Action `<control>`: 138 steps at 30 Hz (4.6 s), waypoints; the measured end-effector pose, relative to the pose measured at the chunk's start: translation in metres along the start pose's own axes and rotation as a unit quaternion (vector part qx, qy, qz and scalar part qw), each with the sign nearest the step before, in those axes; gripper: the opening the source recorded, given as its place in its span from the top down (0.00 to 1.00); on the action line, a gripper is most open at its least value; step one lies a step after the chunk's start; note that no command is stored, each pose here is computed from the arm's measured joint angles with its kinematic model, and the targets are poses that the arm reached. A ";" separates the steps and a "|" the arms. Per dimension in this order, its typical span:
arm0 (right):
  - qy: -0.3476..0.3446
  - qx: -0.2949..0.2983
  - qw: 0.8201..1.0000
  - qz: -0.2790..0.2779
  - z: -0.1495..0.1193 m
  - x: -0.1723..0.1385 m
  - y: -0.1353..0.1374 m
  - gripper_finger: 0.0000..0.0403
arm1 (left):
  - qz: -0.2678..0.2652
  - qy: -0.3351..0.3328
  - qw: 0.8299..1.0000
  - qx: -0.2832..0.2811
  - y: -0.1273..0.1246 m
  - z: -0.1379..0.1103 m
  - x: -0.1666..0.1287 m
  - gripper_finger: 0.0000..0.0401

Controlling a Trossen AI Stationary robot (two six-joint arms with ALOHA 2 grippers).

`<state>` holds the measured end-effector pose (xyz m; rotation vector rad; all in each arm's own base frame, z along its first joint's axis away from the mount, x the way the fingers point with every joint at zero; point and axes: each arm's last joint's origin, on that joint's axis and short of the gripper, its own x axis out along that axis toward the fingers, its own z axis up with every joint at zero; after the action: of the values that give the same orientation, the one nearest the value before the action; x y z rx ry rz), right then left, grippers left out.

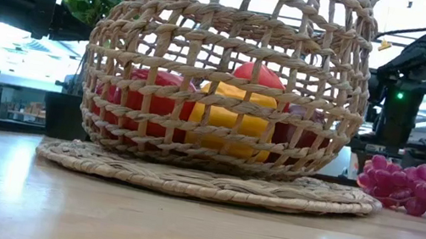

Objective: Build produce basket
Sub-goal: Put the orange into the woven basket

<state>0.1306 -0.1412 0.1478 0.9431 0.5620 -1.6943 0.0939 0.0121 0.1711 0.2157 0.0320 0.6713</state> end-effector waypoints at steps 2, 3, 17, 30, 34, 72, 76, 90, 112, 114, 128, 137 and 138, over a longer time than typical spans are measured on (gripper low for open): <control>0.004 0.001 1.000 0.006 0.001 0.000 0.001 0.19 | 0.000 0.000 1.000 0.000 0.000 0.000 0.000 0.03; 0.007 0.003 1.000 0.011 0.001 0.000 0.001 0.19 | 0.000 0.000 1.000 0.000 0.000 0.000 0.000 0.03; 0.019 0.010 0.922 0.387 0.013 -0.029 0.060 0.19 | 0.000 0.000 1.000 0.000 0.000 0.000 0.000 0.03; 0.016 0.095 0.648 0.756 0.041 -0.102 0.083 0.19 | 0.000 0.000 1.000 0.000 0.000 0.000 0.000 0.03; 0.000 0.109 0.577 0.809 0.041 -0.122 0.081 0.19 | 0.000 0.000 1.000 0.000 0.000 0.000 0.000 0.03; -0.155 -0.398 0.478 0.767 0.007 -0.295 0.140 0.19 | 0.000 0.001 1.000 0.001 0.000 0.000 0.000 0.03; -0.152 -0.402 0.479 0.765 0.004 -0.294 0.141 0.19 | 0.000 0.000 1.000 0.000 0.000 0.000 0.000 0.03; -0.144 -0.390 0.499 0.761 0.005 -0.293 0.142 0.19 | 0.000 0.000 1.000 0.000 0.000 0.000 0.000 0.03; 0.354 0.071 0.669 0.649 -0.003 -0.294 0.141 0.19 | 0.000 0.000 1.000 0.000 0.000 0.000 0.000 0.03; 0.341 0.092 0.660 0.664 0.000 -0.297 0.142 0.19 | 0.000 0.000 1.000 0.000 0.000 0.000 0.000 0.03; 0.238 0.058 0.621 0.744 0.010 -0.309 0.142 0.16 | 0.000 0.000 1.000 0.000 0.000 0.000 0.000 0.03; 0.112 -0.053 0.628 0.768 0.009 -0.307 0.142 0.16 | 0.000 0.000 1.000 0.000 0.000 0.000 0.000 0.03; 0.107 -0.059 0.629 0.768 0.009 -0.307 0.142 0.16 | 0.000 0.000 1.000 0.000 0.000 0.000 0.000 0.03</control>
<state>0.2992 -0.0189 0.4145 0.9891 -0.1188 0.0383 0.0939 0.0121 0.1712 0.2158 0.0319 0.6715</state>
